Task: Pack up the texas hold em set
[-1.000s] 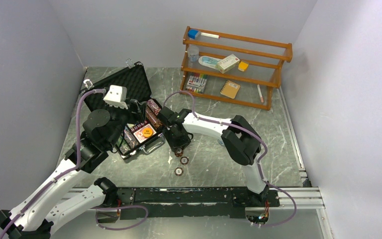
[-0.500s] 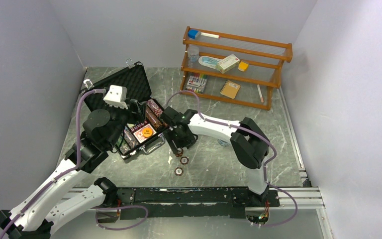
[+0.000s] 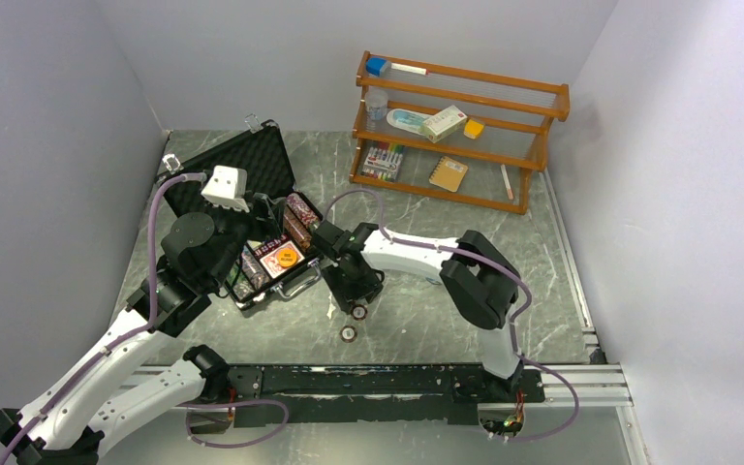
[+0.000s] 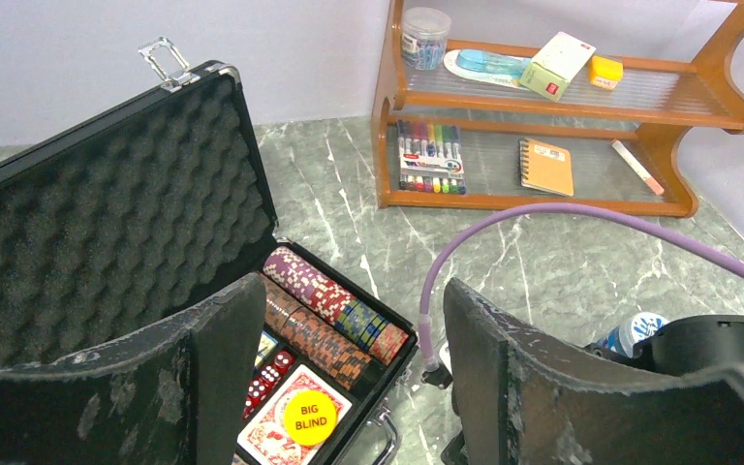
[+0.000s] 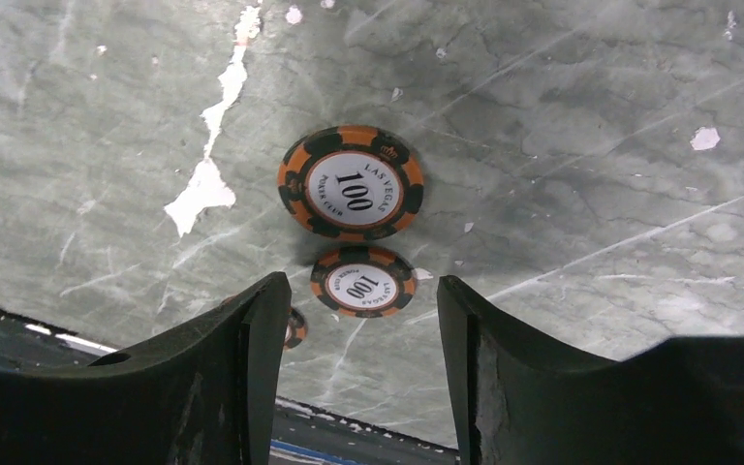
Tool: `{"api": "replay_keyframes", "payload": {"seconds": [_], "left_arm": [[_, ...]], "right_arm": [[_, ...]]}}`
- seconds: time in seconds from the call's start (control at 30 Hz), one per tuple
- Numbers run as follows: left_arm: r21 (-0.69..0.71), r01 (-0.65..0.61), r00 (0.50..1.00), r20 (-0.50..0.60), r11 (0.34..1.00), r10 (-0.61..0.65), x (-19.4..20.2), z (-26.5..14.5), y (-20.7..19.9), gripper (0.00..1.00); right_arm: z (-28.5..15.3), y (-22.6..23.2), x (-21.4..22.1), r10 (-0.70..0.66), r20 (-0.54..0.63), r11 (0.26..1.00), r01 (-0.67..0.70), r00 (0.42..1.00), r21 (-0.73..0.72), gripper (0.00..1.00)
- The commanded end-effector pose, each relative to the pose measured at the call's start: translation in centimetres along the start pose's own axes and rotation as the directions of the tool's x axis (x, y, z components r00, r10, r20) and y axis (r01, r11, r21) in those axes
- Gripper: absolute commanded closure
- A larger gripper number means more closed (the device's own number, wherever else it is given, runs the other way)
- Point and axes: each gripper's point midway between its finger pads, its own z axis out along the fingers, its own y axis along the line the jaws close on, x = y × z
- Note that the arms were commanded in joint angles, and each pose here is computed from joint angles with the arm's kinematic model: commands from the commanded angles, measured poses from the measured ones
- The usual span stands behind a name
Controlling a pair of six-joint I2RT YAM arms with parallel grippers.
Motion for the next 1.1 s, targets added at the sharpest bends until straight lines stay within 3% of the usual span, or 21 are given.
{"api": "replay_keyframes", "payload": {"seconds": [0.0, 0.3, 0.67, 0.97, 1.07], "left_arm": [[-0.021, 0.002, 1.000, 0.012, 1.000, -0.001, -0.2, -0.1, 0.5, 0.28], [-0.022, 0.002, 1.000, 0.014, 1.000, -0.002, -0.3, -0.2, 0.5, 0.28], [-0.024, 0.004, 1.000, 0.015, 1.000, -0.003, -0.3, -0.1, 0.6, 0.28], [-0.026, 0.002, 1.000, 0.014, 1.000, -0.002, -0.2, -0.1, 0.6, 0.28], [-0.025, 0.002, 1.000, 0.010, 1.000, -0.001, -0.1, -0.1, 0.6, 0.28]], "right_arm": [[1.0, -0.2, 0.6, 0.016, -0.034, 1.000, -0.015, 0.999, 0.026, 0.39], [1.8, -0.7, 1.8, 0.017, -0.079, 0.999, -0.013, 0.997, 0.052, 0.47], [2.8, -0.4, 3.4, -0.012, -0.132, 0.997, 0.021, 0.991, 0.071, 0.44], [3.4, -0.8, 2.8, -0.004, -0.095, 0.994, 0.014, 0.995, 0.105, 0.50], [3.9, -1.1, 2.8, 0.003, -0.092, 0.992, 0.008, 0.996, 0.123, 0.45]]}}
